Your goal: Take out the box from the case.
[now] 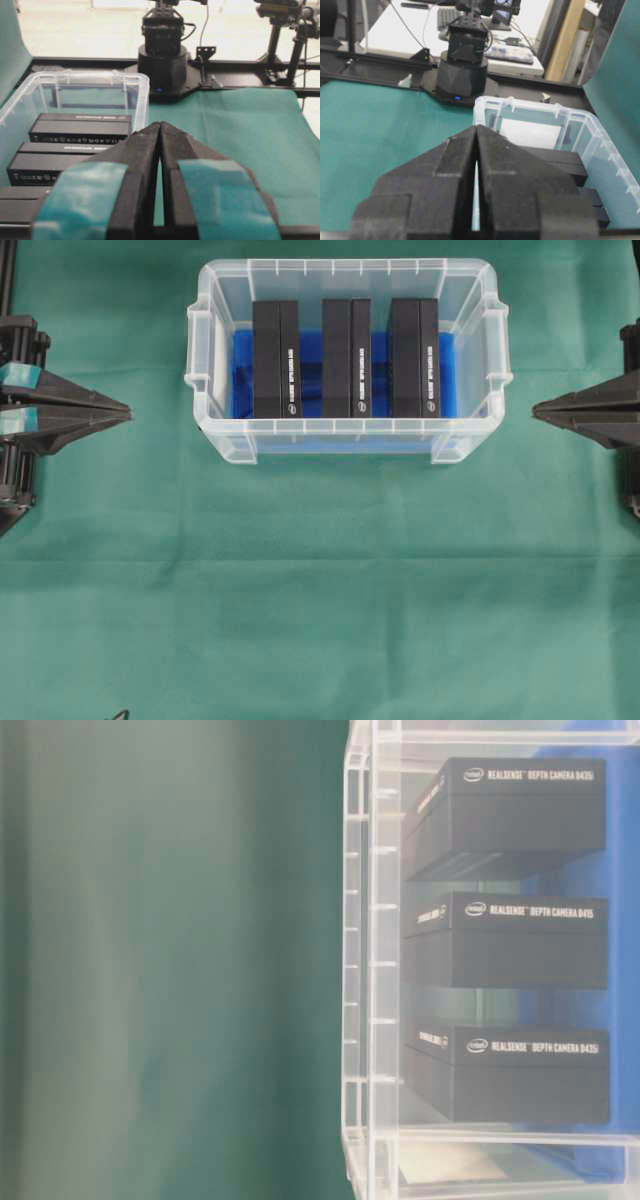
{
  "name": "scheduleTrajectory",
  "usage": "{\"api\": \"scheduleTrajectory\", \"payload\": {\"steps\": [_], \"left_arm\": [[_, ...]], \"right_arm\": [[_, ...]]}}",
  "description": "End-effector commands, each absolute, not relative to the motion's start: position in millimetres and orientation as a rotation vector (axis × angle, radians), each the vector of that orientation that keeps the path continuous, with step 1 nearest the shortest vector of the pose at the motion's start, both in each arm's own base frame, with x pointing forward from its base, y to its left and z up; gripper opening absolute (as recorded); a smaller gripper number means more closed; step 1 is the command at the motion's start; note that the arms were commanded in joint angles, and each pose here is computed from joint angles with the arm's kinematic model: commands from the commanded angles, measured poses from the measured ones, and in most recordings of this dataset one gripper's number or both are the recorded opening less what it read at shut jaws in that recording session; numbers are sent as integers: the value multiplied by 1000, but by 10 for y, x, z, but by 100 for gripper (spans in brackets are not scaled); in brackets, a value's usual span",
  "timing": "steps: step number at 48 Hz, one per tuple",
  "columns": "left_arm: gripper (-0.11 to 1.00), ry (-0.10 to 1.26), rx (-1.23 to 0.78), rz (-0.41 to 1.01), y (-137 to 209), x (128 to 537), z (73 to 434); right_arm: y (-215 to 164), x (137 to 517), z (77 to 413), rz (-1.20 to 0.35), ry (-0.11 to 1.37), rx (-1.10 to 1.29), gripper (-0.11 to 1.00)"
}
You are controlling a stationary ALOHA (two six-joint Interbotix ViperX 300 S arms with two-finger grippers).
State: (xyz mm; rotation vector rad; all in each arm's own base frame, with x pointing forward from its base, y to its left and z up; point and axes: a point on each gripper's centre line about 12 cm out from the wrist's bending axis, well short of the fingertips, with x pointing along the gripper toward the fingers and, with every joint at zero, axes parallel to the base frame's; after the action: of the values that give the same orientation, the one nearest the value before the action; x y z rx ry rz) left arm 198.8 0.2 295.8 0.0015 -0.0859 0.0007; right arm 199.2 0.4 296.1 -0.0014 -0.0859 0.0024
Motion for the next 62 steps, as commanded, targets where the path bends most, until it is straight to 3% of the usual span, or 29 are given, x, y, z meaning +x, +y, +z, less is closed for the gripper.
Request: {"api": "scheduleTrajectory", "payload": {"steps": [1,11,46,62], "left_arm": [[1,-78,6,-4,-4,2028,3048],[1,-41,-22,-3,-1,2028,3162],[1,-19,-35,2,-1,2027,4343],[1,109,-90,8,-3,2087,4268]], "right_arm": [[-12,2011,2974,-5,-84,6,-1],[-12,2045,3071,-6,-37,8,-1],[-17,2068,4157,-9,-5,8,-1],[-17,2084,4109,-12,165,44,-1]]}}
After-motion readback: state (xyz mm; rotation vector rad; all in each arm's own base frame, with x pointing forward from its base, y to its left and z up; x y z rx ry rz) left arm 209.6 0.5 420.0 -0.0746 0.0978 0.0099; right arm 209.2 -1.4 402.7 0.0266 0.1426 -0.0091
